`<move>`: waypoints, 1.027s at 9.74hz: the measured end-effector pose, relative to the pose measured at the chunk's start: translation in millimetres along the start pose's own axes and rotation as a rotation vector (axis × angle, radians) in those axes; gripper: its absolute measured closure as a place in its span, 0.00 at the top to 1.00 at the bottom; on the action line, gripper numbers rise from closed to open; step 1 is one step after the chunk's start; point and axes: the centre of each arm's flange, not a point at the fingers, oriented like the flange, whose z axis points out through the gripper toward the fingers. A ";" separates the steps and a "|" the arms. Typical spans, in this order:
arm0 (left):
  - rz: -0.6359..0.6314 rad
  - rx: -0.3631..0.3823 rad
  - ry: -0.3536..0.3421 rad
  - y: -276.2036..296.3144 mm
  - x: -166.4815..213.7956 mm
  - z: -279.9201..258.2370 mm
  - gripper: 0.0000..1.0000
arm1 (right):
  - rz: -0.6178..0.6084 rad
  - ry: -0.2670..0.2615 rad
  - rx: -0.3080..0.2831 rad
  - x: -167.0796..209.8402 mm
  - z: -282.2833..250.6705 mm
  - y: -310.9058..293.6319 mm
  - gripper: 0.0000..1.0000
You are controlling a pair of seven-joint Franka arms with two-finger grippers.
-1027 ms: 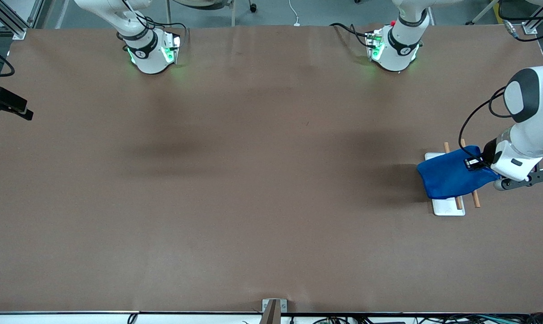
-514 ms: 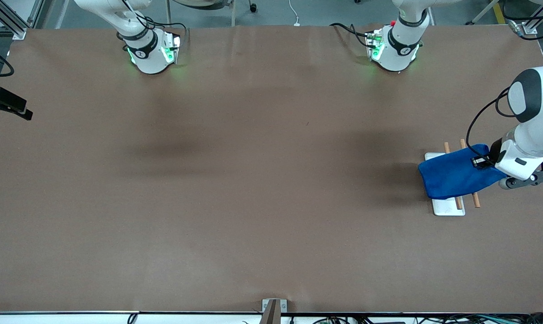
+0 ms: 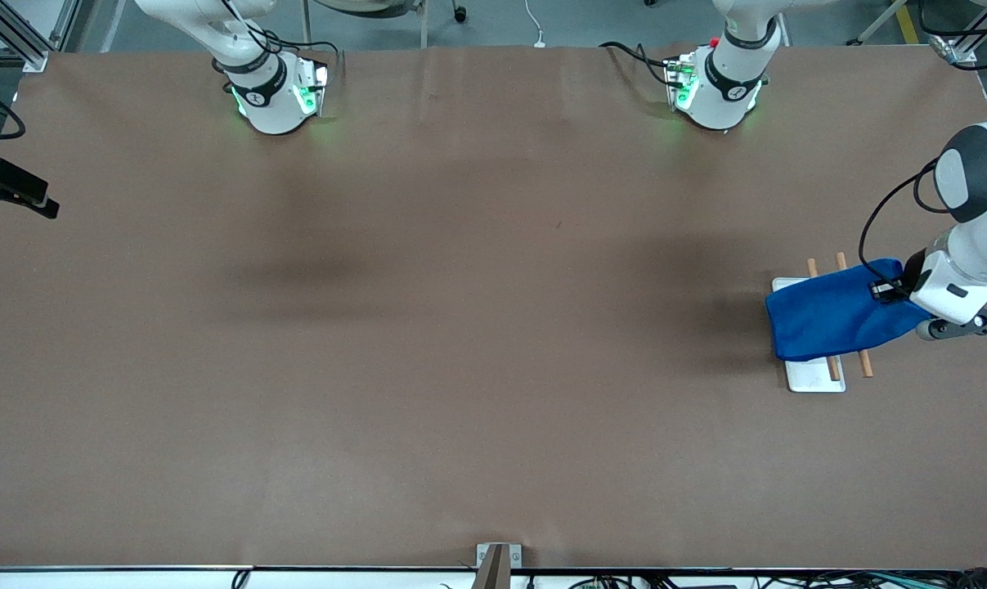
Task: Right arm passes towel to left arm to hang
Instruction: 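Lower the towel over the wooden dowels with the left gripper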
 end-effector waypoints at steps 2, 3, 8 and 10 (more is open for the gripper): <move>0.002 0.002 -0.015 -14.2 -0.4 8.5 0.03 | 0.000 0.000 0.000 0.0 0.0 0.1 1.00; -0.002 0.002 -0.025 -18.9 -0.1 14.2 0.03 | 0.000 0.000 0.000 -0.1 0.0 0.2 1.00; 0.003 0.006 -0.050 -39.5 1.7 32.2 0.04 | 0.002 -0.001 0.000 -0.3 0.1 1.3 1.00; 0.008 0.007 -0.050 -45.2 2.9 36.3 0.04 | 0.003 -0.002 0.000 -0.4 0.1 2.6 1.00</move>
